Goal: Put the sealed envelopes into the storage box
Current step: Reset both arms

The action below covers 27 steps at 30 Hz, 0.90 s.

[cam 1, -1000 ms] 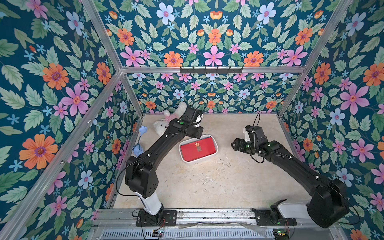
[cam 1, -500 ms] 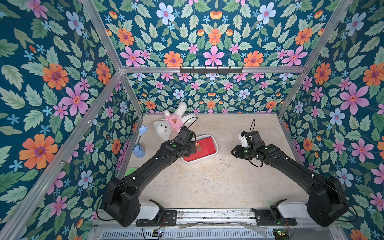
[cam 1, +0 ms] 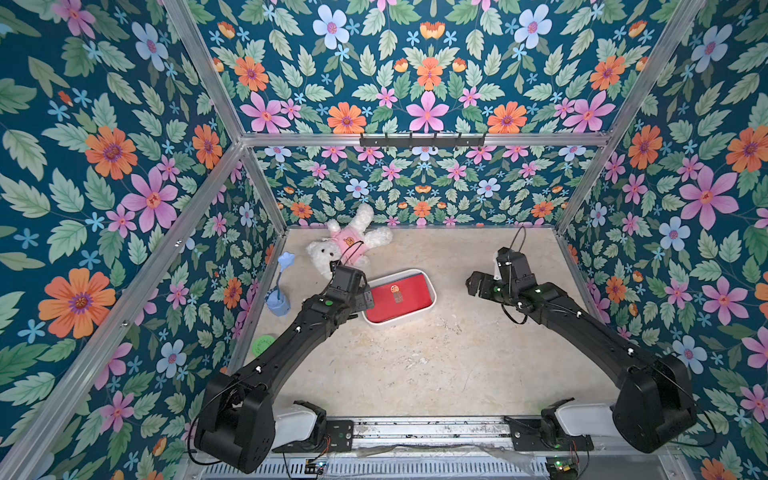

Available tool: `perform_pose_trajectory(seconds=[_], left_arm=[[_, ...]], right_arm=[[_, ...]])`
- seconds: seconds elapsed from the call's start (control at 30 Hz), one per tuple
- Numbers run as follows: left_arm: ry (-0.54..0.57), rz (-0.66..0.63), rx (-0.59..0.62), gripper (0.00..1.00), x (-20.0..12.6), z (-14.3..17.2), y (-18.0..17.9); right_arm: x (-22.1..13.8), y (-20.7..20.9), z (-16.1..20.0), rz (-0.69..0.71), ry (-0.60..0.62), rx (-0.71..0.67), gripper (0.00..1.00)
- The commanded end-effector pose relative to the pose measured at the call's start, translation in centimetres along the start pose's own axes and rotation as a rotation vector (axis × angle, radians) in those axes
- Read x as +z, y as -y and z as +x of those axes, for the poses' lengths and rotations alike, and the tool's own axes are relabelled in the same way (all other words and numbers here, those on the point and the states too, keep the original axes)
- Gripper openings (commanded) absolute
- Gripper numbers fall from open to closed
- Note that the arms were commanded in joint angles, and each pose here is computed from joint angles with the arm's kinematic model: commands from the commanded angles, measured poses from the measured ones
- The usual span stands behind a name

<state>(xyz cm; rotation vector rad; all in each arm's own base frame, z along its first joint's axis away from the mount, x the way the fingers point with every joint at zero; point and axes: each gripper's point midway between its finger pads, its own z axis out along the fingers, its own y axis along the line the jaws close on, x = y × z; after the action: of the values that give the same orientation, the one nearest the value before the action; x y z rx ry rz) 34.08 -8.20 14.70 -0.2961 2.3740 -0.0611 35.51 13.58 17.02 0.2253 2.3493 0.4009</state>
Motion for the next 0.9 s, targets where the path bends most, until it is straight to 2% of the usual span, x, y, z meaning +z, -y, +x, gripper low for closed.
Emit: perform_pose_trajectory(seconds=[0.0,0.07,0.13,0.23,0.3,0.4,0.53,0.63,0.73,0.87], left_arm=[[0.172,-0.070,0.027,0.99,0.7,-4.1,-2.0],[0.255,-0.127,0.032,0.99,1.4,-5.2,-3.8],[0.315,-0.171,0.019,0.99,2.0,-6.2,-6.1],[0.411,-0.190,0.025,0.99,2.7,-6.2,-8.9],[0.405,-0.198,0.015,0.99,3.3,-5.6,-10.3],[0.418,-0.200,0.027,0.99,4.3,-4.5,-11.5],[0.476,-0.118,0.053,0.99,5.1,-3.6,-11.0],[0.525,-0.055,0.056,0.99,5.6,-3.3,-10.2],[0.550,-0.027,0.127,0.99,5.9,-4.0,-9.2],[0.603,0.012,0.178,0.99,6.2,-3.9,-8.8]], right_arm=[[-1.5,7.9,-4.7,0.243,0.281,0.081,0.99],[-2.6,12.5,-6.1,0.306,0.402,0.162,0.99],[-3.7,15.3,-6.3,0.371,0.509,0.171,0.99],[-2.8,16.0,-5.4,0.379,0.560,0.090,0.99],[-2.0,16.7,-5.0,0.420,0.550,0.034,0.99],[-1.6,17.4,-4.7,0.429,0.628,-0.013,0.99],[-1.0,17.5,-4.1,0.388,0.683,-0.058,0.99],[-2.2,18.0,-3.5,0.373,0.770,-0.052,0.99],[-2.9,18.1,-2.7,0.348,0.828,-0.052,0.99],[-2.5,18.1,-2.0,0.316,0.818,-0.058,0.99]])
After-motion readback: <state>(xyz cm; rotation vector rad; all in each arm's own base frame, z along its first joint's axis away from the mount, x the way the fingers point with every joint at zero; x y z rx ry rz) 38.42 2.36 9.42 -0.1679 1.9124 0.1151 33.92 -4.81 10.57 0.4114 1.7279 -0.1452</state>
